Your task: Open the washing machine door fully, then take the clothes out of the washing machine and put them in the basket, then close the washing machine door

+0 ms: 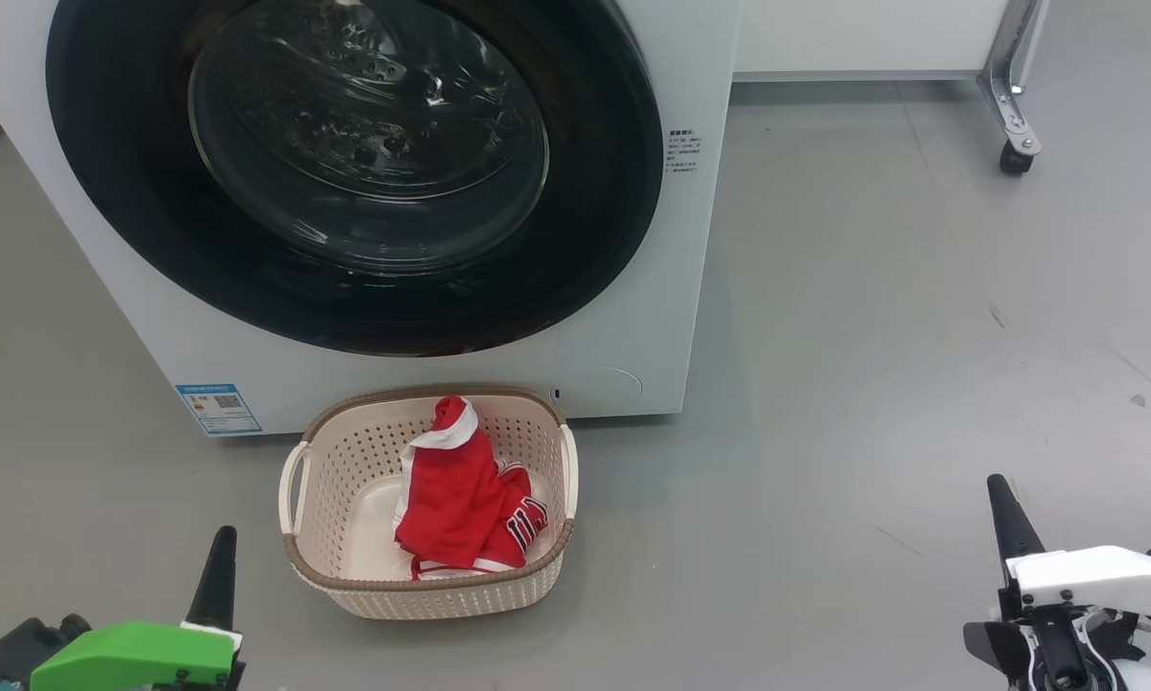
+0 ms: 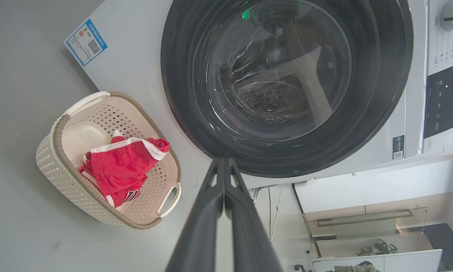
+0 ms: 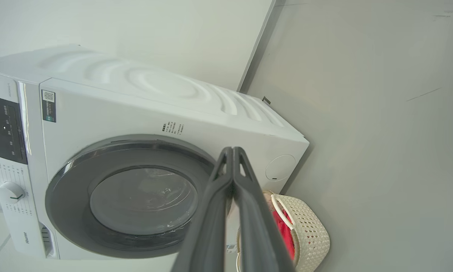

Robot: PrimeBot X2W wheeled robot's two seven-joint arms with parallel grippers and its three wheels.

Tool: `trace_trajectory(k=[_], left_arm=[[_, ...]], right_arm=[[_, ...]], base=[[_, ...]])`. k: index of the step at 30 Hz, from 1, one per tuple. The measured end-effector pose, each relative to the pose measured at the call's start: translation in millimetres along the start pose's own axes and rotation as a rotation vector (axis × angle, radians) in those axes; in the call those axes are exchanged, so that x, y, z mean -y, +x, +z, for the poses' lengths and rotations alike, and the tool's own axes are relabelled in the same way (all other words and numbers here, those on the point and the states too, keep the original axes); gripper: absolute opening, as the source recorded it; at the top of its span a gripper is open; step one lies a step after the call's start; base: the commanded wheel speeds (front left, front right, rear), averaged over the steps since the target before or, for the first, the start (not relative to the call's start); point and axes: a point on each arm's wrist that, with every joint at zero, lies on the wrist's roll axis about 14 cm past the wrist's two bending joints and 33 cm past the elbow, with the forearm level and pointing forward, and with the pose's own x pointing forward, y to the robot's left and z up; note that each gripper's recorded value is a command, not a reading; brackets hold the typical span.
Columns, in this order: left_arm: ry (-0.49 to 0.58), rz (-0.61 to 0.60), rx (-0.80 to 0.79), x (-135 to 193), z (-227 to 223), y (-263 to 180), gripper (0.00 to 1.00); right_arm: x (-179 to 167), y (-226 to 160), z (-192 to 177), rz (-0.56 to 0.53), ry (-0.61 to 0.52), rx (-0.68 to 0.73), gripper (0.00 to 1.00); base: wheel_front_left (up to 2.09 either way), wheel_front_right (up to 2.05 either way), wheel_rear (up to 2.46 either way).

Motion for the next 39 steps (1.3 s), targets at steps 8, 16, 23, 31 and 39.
trace_trajectory(k=[8, 16, 23, 31, 39], left_arm=[[-0.098, -0.027, 0.014, 5.2, 7.8, 3.7, 0.00], [-0.206, -0.049, 0.026, 8.4, 14.7, 7.0, 0.00], [-0.263, -0.068, 0.036, 12.1, 20.3, 9.1, 0.00], [-0.263, -0.067, 0.036, 11.8, 20.5, 9.5, 0.00], [-0.263, -0.068, 0.036, 11.2, 20.5, 9.4, 0.00]], right_arm=[[-4.0, 2.7, 5.8, 0.017, 0.109, 0.007, 0.00], [-9.8, 6.1, 12.9, 0.043, 0.213, 0.018, 0.00], [-14.1, 8.8, 17.5, 0.059, 0.270, 0.024, 0.00], [-13.5, 8.7, 17.5, 0.057, 0.270, 0.024, 0.00], [-12.9, 8.6, 17.6, 0.056, 0.270, 0.025, 0.00]], base=[[0.00, 0.00, 0.00], [0.00, 0.00, 0.00], [0.00, 0.00, 0.00], [0.00, 0.00, 0.00], [0.00, 0.00, 0.00]])
